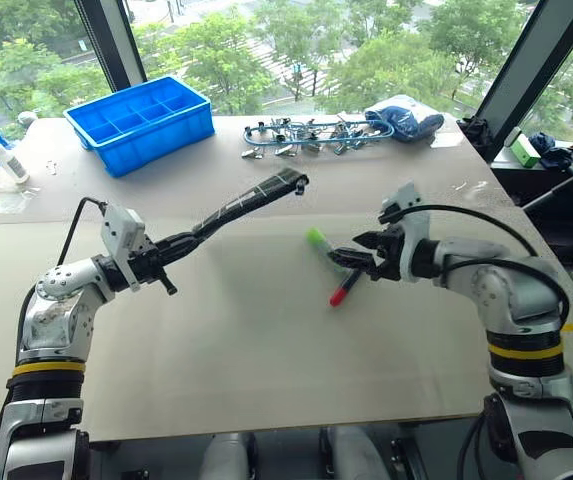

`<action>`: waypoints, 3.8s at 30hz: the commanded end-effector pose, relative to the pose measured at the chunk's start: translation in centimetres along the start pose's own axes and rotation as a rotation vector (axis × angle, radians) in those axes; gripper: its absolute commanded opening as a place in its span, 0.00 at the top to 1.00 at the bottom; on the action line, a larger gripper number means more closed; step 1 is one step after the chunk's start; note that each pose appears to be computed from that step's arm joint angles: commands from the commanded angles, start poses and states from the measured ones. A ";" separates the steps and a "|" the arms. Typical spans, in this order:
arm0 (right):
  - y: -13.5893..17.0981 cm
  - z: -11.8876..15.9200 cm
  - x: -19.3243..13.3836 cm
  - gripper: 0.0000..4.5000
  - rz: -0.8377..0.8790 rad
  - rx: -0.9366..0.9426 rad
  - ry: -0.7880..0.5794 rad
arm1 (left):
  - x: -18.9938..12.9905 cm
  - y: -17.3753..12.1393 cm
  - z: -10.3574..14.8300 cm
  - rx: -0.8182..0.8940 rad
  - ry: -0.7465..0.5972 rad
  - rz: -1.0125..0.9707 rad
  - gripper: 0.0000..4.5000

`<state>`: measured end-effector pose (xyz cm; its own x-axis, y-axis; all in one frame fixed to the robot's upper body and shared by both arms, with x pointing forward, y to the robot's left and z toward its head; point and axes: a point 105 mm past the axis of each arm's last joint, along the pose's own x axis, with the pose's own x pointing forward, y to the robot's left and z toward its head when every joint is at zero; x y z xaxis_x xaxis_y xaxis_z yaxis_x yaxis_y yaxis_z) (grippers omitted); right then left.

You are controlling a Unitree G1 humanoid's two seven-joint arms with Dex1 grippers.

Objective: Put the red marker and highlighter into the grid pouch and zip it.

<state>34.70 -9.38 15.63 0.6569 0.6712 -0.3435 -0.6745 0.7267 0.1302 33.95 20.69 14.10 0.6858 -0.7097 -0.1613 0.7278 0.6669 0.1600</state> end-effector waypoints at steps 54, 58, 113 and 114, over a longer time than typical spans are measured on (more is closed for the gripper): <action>4.8 2.3 5.5 0.99 0.165 -0.194 -0.039 | 1.0 -1.2 1.6 -0.004 -0.017 0.015 1.00; 6.3 2.5 6.6 0.99 0.198 -0.211 -0.033 | 1.2 -1.1 1.7 -0.003 -0.019 0.013 1.00; -1.3 -2.7 -3.8 0.51 -0.472 0.132 0.122 | 1.3 -1.6 0.9 -0.024 -0.029 0.027 1.00; -1.2 -2.9 -3.6 0.51 -0.475 0.138 0.130 | 1.3 -1.7 0.9 -0.025 -0.031 0.028 1.00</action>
<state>32.01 -12.96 13.46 0.8109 0.2662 -0.5212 -0.2771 0.9591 0.0586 33.71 18.70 13.40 0.7048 -0.6893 -0.1679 0.7084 0.6964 0.1146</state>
